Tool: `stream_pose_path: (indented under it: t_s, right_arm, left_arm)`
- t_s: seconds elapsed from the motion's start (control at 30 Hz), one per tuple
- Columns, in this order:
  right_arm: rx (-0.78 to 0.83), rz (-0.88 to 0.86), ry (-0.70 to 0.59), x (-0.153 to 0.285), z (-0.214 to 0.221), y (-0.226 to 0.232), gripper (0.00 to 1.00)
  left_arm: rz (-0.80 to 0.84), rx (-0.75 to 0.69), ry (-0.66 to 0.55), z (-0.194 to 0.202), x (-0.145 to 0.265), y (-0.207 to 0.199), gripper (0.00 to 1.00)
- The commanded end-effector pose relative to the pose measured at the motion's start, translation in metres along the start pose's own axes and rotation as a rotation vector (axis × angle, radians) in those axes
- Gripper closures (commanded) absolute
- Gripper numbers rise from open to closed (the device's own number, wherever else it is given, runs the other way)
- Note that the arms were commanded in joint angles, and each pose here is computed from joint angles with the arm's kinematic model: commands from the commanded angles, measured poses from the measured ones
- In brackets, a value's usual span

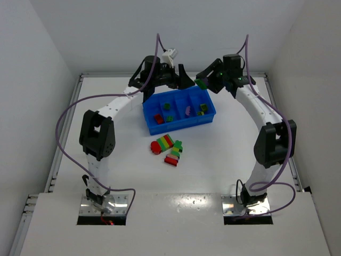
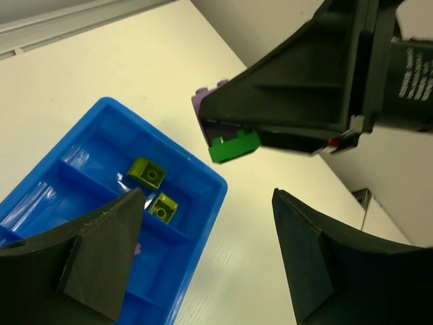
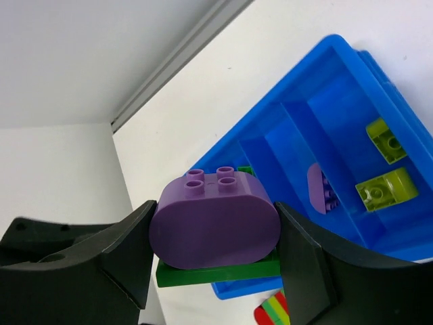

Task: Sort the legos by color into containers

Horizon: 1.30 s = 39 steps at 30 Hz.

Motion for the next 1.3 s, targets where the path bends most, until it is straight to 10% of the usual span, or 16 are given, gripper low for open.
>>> stream_pose_path:
  t_s: [0.0, 0.97, 1.07, 1.27]
  right_arm:
    - [-0.109, 0.015, -0.037, -0.002, -0.009, 0.01, 1.0]
    - [-0.132, -0.109, 0.018, -0.007, 0.0, 0.043, 1.0]
    - [-0.13, -0.117, 0.013, -0.006, -0.002, 0.046, 1.0]
    - [-0.132, -0.104, 0.01, -0.008, -0.002, 0.042, 1.0]
  left_arm:
    - [0.016, 0.023, -0.135, -0.033, -0.002, -0.017, 0.18]
    - [0.024, 0.06, -0.145, -0.028, -0.046, -0.016, 0.15]
    - [0.021, 0.074, -0.138, -0.024, -0.049, -0.013, 0.25]
    - [0.004, 0.085, -0.126, -0.021, -0.049, -0.01, 0.78]
Point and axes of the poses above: each gripper's point midway between its finger pads, its own x axis back along the fingers, its own y axis along the line the jaws close on, z = x × y, the point moved 1 cm from there along x, back along the fingers, and after that the axes turned 3 degrees about -x, right-handed, at the moved point
